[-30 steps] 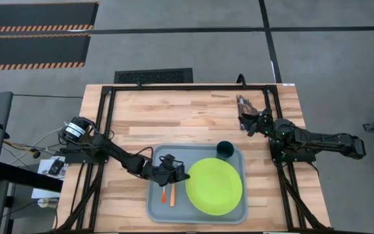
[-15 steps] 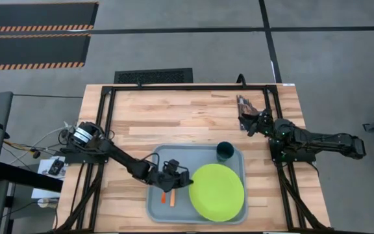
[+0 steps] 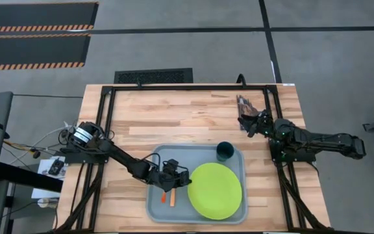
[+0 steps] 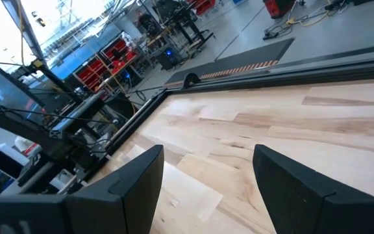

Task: Pick and place plate/cup/fork/spoon on tray
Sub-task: Put the light green plate on the gray tray to the right of the yellow fork

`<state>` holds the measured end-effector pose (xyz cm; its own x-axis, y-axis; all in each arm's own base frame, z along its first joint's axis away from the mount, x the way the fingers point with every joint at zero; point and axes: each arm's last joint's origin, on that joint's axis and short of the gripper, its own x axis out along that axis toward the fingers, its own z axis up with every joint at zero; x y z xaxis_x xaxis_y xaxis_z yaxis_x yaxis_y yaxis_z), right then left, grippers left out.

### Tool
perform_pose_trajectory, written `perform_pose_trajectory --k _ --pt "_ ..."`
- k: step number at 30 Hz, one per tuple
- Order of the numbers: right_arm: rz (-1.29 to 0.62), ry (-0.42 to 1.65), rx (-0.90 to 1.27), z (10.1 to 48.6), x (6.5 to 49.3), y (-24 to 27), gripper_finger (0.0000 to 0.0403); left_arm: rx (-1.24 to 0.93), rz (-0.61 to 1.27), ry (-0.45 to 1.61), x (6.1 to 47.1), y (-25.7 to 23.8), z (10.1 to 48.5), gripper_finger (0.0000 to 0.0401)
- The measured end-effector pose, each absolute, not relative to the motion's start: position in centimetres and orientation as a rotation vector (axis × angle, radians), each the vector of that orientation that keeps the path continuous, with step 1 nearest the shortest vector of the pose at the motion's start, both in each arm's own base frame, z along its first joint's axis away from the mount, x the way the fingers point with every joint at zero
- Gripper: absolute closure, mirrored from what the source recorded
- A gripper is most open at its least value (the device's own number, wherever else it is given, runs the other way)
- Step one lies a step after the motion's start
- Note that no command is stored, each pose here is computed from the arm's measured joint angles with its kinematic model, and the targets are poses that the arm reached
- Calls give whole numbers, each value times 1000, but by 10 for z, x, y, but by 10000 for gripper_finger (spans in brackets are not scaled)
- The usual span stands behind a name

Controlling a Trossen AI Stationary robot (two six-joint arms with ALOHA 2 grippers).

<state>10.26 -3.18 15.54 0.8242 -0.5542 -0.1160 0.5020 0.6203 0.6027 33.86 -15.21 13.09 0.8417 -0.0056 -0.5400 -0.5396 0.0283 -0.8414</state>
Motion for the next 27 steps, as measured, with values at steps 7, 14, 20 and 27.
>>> perform_pose_trajectory --k 7,14,20,27 --pt "-608 -84 666 155 103 -32 139 -1479 434 455 339 -152 131 401" --pt "-608 -84 666 155 103 -32 139 -1460 456 450 338 -151 129 401" --pt "-608 -84 666 155 103 -32 139 -1455 477 422 337 -151 129 401" --pt "-608 -84 666 155 103 -32 139 -1460 487 435 340 -155 124 401"
